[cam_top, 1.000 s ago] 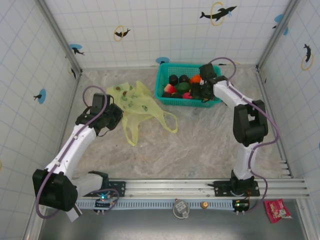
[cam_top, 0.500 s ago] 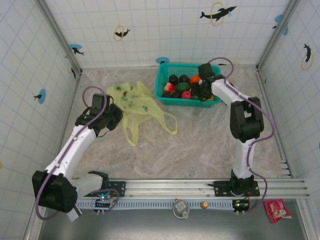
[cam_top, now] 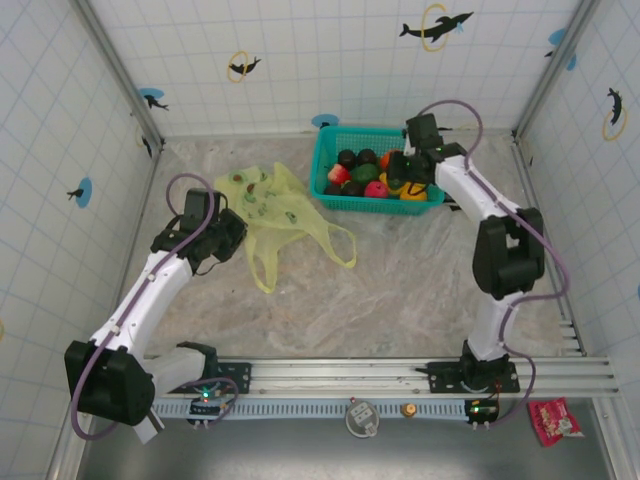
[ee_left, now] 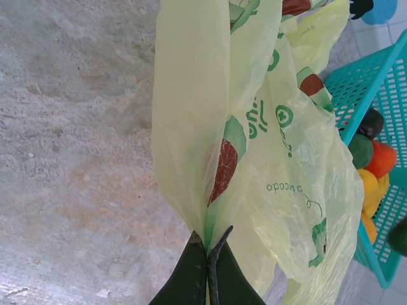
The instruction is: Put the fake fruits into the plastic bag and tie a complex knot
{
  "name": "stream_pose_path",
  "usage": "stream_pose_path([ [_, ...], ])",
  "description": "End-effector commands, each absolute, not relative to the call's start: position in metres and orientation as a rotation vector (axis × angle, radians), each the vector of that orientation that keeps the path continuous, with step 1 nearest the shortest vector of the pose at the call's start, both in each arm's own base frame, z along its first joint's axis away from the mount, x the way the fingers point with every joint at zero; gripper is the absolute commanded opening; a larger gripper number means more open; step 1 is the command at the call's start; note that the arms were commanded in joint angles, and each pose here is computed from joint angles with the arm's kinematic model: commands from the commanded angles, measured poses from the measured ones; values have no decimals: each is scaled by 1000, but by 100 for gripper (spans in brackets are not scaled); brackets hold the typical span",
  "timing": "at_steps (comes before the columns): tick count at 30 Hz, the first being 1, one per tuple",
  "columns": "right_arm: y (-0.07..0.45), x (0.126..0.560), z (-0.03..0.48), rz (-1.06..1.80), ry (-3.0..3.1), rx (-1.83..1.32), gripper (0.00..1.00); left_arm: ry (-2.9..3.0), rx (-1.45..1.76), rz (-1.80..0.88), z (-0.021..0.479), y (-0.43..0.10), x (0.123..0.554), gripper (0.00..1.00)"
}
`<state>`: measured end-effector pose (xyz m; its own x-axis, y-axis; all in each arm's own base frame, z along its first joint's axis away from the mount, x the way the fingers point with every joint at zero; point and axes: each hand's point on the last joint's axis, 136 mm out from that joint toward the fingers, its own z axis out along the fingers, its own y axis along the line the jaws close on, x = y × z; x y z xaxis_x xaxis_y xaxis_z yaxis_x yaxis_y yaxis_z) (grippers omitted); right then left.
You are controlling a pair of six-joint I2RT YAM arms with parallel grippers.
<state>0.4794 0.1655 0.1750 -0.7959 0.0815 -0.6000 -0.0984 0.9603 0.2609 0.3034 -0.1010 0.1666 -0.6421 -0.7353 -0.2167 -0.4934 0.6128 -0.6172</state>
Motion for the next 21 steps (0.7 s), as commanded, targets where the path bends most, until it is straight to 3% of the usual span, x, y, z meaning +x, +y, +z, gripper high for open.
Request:
stream_pose_path([
  [1,188,459,240,506,2288,-141,45,2373,-938,-749,174,-103,303,0],
  [7,269,367,270,727,2165,-426,45,2370,-919,-757,179,-104,302,0],
  [14,352,259,253,880,2106,-683,44,2370,-907,-761,180,-105,301,0],
  [21,388,222,196,869,2201,-796,43,2368,-888,-767,182,-107,300,0],
])
